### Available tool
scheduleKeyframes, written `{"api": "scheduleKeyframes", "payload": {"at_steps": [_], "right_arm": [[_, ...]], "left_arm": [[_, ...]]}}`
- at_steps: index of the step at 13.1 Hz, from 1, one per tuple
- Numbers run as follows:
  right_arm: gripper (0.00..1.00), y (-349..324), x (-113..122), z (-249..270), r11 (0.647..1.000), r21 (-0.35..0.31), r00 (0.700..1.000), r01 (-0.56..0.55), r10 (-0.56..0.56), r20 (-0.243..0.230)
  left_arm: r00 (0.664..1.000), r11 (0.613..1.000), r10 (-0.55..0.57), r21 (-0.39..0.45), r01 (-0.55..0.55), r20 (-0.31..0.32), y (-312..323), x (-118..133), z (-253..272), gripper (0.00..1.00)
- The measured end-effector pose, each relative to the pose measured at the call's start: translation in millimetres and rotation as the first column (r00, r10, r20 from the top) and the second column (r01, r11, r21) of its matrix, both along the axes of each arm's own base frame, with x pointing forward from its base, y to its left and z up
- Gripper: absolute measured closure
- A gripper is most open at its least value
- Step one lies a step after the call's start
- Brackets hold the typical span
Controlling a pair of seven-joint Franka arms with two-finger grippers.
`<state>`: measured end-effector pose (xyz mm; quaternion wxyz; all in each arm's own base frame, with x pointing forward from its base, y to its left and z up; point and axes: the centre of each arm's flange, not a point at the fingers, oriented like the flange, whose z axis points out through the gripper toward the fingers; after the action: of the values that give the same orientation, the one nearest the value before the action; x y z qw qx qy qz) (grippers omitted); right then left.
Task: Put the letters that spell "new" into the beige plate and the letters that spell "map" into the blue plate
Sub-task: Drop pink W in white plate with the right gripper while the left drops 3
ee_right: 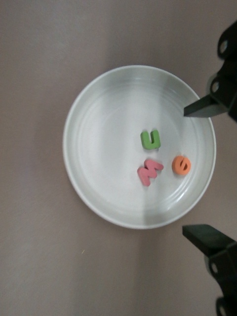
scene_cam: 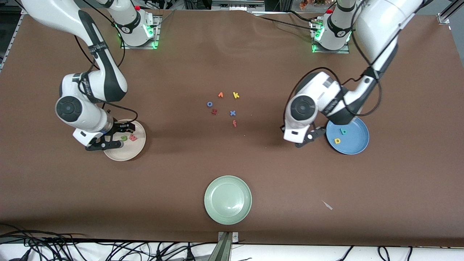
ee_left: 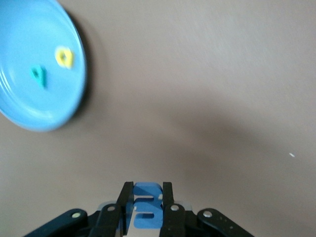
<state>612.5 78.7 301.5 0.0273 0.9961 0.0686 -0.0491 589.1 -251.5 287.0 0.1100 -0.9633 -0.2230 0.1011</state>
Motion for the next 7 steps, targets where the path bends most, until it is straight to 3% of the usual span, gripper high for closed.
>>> {"api": "scheduleKeyframes", "payload": {"at_steps": [5,7], "right_arm": [[0.00,11,22,96,0.999,0.039,0.995,0.008,-0.012,0.102],[0.00,9,19,122,0.999,0.042,0.995,0.014,-0.019,0.099]], "left_arm": [[0.965,0.963,-0.247,-0.134,0.235,-0.083,152,40,-4,0.73],[0.941,0.937,-0.317,-0.189,0.292,-0.117,205,41,-16,0.73]]}}
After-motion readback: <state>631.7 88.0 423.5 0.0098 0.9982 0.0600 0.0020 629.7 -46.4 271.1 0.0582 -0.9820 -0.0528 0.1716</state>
